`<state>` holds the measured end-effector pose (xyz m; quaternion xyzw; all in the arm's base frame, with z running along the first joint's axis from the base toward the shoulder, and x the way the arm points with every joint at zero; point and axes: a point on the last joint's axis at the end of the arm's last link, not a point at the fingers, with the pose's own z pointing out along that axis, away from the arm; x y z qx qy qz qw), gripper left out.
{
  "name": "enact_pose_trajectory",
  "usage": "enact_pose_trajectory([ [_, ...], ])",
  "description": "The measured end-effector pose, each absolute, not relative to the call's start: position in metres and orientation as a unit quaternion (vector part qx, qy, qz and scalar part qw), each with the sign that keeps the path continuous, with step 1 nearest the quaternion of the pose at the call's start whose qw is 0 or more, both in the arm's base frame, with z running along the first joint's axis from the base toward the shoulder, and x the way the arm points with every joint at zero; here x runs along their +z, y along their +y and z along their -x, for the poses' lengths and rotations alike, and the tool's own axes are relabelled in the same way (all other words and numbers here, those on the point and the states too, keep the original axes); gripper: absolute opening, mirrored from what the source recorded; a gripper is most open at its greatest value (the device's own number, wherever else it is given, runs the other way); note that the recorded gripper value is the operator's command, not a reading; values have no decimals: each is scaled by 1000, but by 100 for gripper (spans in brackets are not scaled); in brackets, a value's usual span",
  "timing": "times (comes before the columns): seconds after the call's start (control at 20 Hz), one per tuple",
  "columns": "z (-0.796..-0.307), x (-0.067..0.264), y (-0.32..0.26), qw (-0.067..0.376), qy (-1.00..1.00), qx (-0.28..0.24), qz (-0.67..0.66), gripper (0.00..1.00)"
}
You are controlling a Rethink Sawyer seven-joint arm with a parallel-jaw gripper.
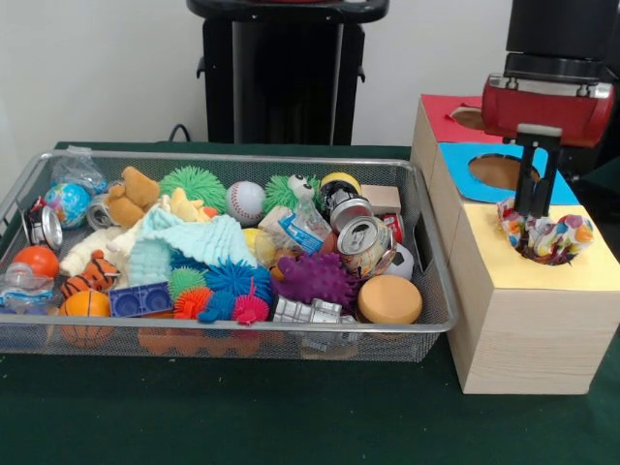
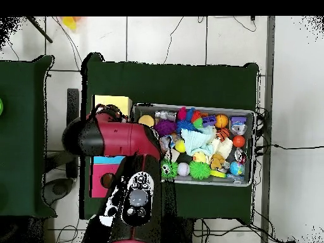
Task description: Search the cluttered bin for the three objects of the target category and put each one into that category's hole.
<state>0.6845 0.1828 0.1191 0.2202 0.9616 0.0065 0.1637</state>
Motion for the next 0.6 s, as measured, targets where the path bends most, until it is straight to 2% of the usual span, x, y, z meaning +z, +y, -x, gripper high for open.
enact_pose_trajectory([
  [0.6, -681, 103, 188, 168, 962, 5, -215, 0],
])
